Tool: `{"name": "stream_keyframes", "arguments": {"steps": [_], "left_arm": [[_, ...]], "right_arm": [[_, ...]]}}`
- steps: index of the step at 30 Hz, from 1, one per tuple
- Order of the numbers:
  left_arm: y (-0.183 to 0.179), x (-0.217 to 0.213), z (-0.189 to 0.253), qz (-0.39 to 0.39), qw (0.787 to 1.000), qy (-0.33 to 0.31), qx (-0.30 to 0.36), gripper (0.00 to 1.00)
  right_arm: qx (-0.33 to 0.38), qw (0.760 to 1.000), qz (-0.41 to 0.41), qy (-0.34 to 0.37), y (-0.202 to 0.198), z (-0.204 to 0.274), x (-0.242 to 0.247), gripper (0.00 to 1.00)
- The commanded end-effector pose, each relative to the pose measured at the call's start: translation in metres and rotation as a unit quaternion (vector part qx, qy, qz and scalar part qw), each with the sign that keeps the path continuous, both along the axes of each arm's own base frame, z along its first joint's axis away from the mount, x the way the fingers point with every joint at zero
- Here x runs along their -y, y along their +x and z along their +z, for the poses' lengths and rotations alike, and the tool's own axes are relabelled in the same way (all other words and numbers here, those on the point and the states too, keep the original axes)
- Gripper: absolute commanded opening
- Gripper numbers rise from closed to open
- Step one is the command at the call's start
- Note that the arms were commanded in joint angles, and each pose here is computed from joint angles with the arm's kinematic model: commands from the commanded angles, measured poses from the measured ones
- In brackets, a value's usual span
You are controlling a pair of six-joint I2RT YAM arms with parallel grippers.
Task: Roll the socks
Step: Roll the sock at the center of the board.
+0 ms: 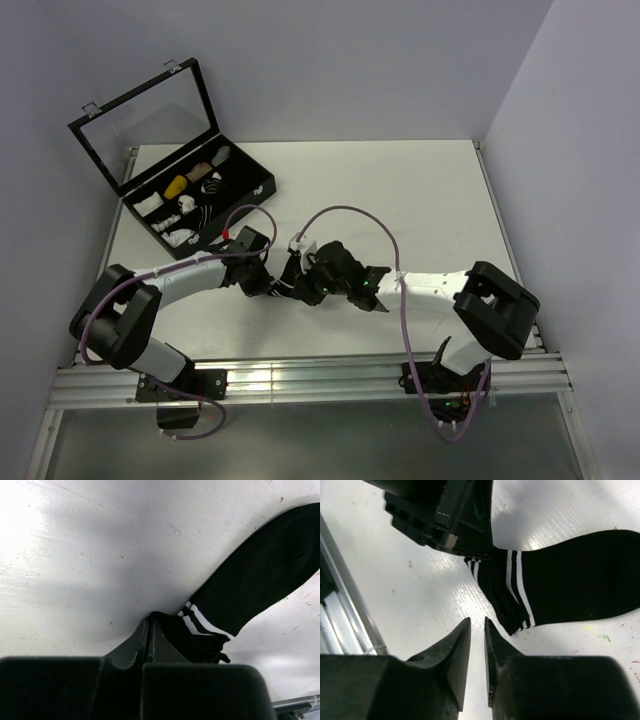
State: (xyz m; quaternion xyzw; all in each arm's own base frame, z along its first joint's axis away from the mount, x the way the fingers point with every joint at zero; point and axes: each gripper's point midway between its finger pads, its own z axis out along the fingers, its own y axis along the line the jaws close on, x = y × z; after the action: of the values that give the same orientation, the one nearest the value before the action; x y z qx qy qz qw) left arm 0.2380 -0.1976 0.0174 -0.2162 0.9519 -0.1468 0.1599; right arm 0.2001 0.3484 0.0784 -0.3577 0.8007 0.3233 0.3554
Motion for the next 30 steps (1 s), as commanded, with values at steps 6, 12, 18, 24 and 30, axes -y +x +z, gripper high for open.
{"name": "stream_keyframes", "arguments": {"steps": [6,12,18,24,30], "left_arm": [[0.003,0.004,0.006,-0.012,1.0,-0.003,0.005,0.0],[0.001,0.004,0.005,-0.014,1.0,-0.005,0.003,0.0],[-0.001,0.004,0.004,-0.016,1.0,-0.007,0.003,0.0],[0.0,0.006,0.004,-0.016,1.0,-0.009,0.003,0.0],[0.0,0.005,0.003,-0.016,1.0,-0.007,-0.001,0.0]], "right_arm": [[0.008,1.0,-0.003,-0.008,0.015,-0.012,-0.019,0.17],[-0.015,1.0,-0.019,-0.01,0.025,-0.023,-0.017,0.15],[-0.031,0.999,-0.033,-0.01,0.037,-0.021,-0.013,0.14],[-0.049,0.998,-0.029,-0.027,0.038,-0.04,-0.013,0.13],[-0.04,0.998,-0.035,-0.021,0.039,-0.026,-0.011,0.13]]}}
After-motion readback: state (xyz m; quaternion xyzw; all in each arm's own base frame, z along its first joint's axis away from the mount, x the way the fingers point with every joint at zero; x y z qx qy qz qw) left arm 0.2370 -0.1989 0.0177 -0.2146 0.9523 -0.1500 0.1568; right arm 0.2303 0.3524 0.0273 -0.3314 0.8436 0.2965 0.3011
